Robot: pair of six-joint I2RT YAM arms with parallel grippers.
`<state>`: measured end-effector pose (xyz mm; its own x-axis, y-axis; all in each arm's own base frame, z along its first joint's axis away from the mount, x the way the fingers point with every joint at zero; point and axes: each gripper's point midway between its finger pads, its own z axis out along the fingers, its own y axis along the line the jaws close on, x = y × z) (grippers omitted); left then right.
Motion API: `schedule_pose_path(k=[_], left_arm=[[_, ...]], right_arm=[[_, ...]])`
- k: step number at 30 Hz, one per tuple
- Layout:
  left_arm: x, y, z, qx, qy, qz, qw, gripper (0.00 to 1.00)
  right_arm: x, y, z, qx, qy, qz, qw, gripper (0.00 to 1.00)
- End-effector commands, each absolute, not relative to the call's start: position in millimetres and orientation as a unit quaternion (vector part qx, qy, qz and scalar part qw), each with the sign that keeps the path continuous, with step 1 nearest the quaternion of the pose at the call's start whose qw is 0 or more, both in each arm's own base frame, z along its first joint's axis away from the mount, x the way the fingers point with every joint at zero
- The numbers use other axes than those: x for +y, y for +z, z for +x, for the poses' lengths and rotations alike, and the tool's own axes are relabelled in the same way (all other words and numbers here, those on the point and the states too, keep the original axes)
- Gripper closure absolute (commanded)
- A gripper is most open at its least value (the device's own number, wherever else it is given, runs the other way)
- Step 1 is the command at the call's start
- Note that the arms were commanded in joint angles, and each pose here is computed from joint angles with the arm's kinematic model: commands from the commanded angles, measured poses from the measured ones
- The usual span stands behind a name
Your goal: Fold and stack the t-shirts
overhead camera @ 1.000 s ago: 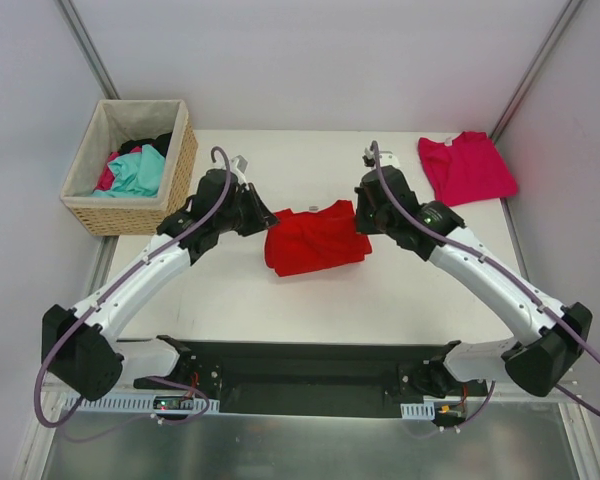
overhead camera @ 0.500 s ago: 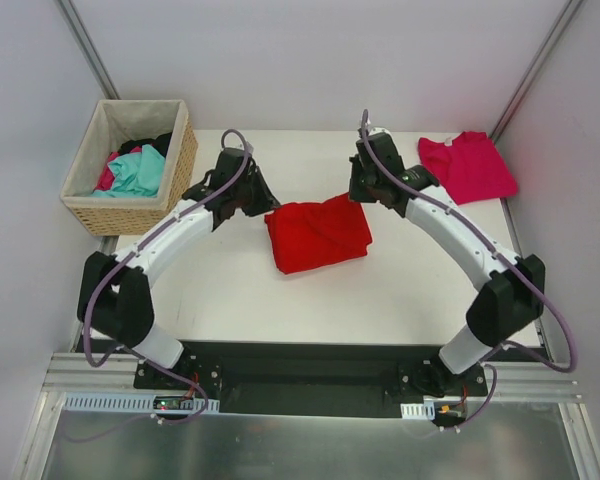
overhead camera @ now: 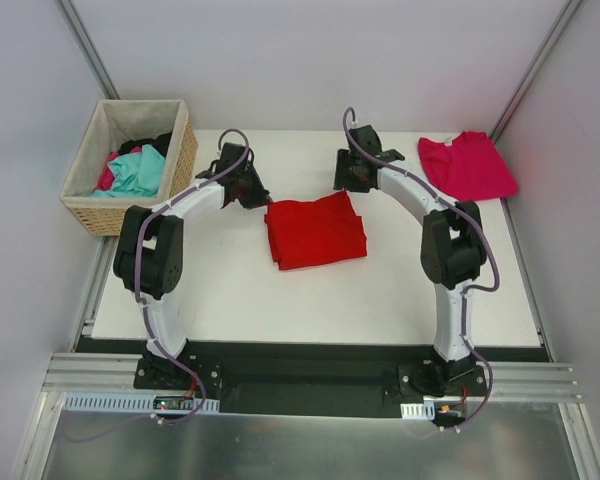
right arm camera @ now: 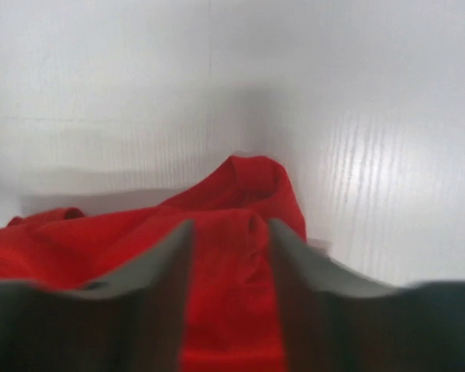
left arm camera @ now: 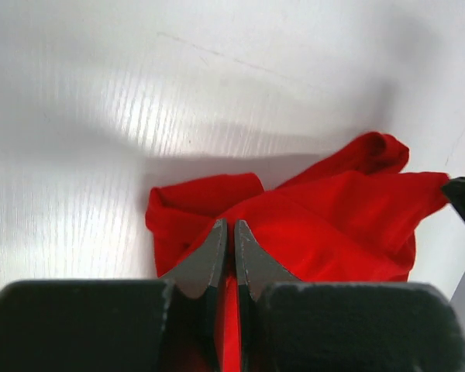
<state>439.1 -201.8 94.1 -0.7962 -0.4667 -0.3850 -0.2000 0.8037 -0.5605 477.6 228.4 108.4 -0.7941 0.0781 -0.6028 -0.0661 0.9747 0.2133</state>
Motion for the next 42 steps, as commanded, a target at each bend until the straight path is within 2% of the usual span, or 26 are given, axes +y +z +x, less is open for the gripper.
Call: schedule_pose_path(k=[1,2,5,7,9,10,12,13,14,17,22,30,42], left_arm=[[-212.0,109.9,462.8,0.901,-0.284,-0.172,0.279,1.0],[-213.4,111.3,464.0,0.9,-0.287,-0.171,0.28,1.0],[-217.9,132.5,466.3,0.893,-0.3,-0.158,0.297,0.93],[-217.5,165.9,464.7,0.881,-0.308,-0.144,0.33,0.8],[-216.5,206.7,458.3,0.863,-0.319,-0.131,0.368,0.62],[-216.6,220.1,454.0,0.858,-0.323,-0.126,0.379,0.44],[-218.0,253.6,439.4,0.842,-0.338,-0.115,0.405,0.3],[-218.3,262.4,433.3,0.838,-0.341,-0.113,0.411,0.19],[-217.4,280.2,424.1,0.828,-0.349,-0.109,0.425,0.16],[-229.9,290.6,402.6,0.823,-0.369,-0.105,0.418,0.14],[-267.5,253.3,383.2,0.845,-0.39,-0.094,0.354,0.16],[-287.4,186.1,381.6,0.862,-0.4,-0.113,0.289,0.19],[-300.9,138.0,380.9,0.877,-0.401,-0.115,0.24,0.21]], right_arm=[[237.5,119.7,502.0,0.927,0.127,-0.013,0.353,0.24],[234.5,122.4,504.0,0.925,0.121,-0.013,0.359,0.17],[224.8,154.7,504.8,0.908,0.112,-0.014,0.405,0.09],[222.7,184.2,496.3,0.896,0.121,-0.018,0.428,0.09],[223.4,201.0,485.6,0.891,0.123,-0.025,0.437,0.09],[227.0,223.5,476.4,0.882,0.133,-0.03,0.452,0.09],[228.5,236.5,464.6,0.878,0.131,-0.037,0.458,0.09],[234.7,239.3,454.1,0.879,0.132,-0.046,0.455,0.09],[236.3,248.6,446.9,0.876,0.139,-0.048,0.459,0.08],[243.8,241.1,429.9,0.881,0.149,-0.05,0.446,0.09],[247.2,203.3,429.8,0.9,0.136,-0.049,0.412,0.09],[250.2,163.8,455.6,0.914,0.145,-0.048,0.376,0.1],[247.5,128.9,482.8,0.927,0.133,-0.046,0.348,0.11]])
